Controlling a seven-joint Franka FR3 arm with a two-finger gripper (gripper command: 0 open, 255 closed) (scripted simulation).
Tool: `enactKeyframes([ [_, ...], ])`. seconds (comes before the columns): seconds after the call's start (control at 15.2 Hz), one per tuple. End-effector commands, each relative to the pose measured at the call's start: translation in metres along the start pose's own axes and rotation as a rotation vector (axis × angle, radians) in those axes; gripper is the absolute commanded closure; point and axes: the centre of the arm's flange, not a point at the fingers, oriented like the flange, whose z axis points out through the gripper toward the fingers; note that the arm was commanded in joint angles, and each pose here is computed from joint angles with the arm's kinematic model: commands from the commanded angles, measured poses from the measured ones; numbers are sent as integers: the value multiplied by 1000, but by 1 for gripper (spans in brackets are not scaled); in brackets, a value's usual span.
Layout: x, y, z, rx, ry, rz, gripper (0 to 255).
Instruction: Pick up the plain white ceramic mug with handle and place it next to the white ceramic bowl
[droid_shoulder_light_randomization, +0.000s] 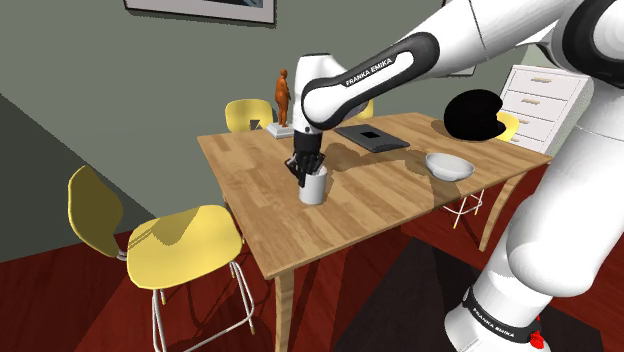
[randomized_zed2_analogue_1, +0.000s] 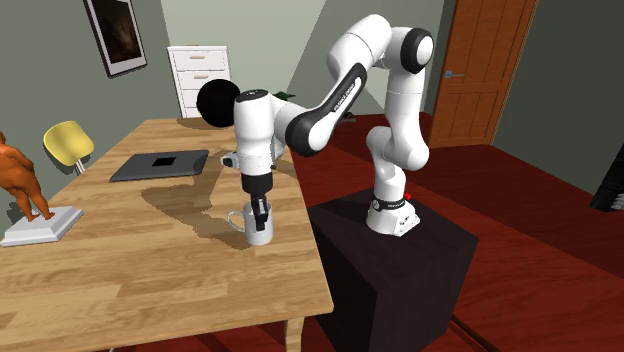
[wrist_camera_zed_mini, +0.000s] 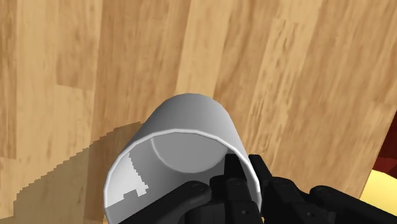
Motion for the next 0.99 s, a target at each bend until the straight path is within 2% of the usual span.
enactKeyframes([
  [0.0,1,-1,-11,0,0,0,255],
  [0.92,4,-1,-85,0,0,0,255],
])
